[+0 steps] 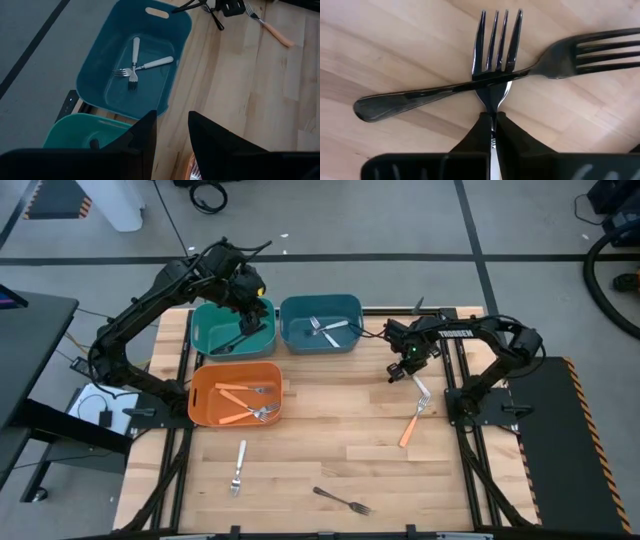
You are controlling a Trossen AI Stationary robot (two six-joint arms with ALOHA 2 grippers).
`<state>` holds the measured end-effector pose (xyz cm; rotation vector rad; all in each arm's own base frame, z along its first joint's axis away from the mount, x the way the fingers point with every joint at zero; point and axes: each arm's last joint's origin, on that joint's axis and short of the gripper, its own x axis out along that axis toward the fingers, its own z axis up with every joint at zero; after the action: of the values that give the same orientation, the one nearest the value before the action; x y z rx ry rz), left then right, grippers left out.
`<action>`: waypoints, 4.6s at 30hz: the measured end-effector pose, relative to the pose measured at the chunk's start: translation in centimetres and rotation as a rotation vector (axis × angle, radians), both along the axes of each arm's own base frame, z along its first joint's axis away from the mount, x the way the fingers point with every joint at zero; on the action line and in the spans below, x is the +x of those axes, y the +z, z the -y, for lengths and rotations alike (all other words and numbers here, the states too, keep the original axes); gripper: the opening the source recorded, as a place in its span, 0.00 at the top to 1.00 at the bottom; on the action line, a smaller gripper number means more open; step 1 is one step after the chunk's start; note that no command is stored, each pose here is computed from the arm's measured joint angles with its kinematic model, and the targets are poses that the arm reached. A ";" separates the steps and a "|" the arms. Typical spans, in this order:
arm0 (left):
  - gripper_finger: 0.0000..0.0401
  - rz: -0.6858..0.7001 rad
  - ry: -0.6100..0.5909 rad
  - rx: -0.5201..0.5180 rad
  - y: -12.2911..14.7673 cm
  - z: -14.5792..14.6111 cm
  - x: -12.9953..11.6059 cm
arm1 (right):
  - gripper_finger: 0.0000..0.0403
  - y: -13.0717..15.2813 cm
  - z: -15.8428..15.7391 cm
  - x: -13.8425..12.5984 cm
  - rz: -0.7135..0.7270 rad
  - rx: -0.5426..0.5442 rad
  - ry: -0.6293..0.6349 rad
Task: Sort silverware by color (type)
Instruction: Put the top white fork into the blue bin, then put the orange fork into the orange bin
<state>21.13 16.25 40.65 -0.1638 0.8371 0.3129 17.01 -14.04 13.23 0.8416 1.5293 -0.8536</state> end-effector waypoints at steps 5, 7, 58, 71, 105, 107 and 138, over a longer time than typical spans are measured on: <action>0.70 0.000 -0.001 0.000 0.0 0.0 0.0 | 0.98 0.5 0.0 -0.6 0.003 -0.006 -0.026; 0.70 0.000 -0.001 0.000 0.0 0.0 0.0 | 0.98 0.8 -0.2 -1.0 -0.010 0.003 -0.032; 0.70 0.041 -0.002 0.035 0.3 -0.2 0.3 | 0.98 10.0 6.0 2.4 0.792 0.057 -0.030; 0.70 0.066 0.000 0.053 0.5 -0.4 0.5 | 0.98 17.1 9.6 7.1 1.240 -0.512 0.064; 0.70 0.088 0.001 0.071 0.7 -0.5 0.6 | 0.77 16.6 7.2 8.1 1.030 -0.651 0.359; 0.70 0.088 0.001 0.071 0.7 -0.5 0.6 | 0.76 17.3 6.2 6.8 0.975 -0.630 0.331; 0.70 0.088 0.000 0.072 0.7 -0.5 0.6 | 0.77 8.1 -8.4 -0.8 0.112 0.407 -0.250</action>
<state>21.75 16.77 41.38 -0.1100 0.7381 0.3328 16.16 -5.60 21.38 1.3778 1.5416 -0.6648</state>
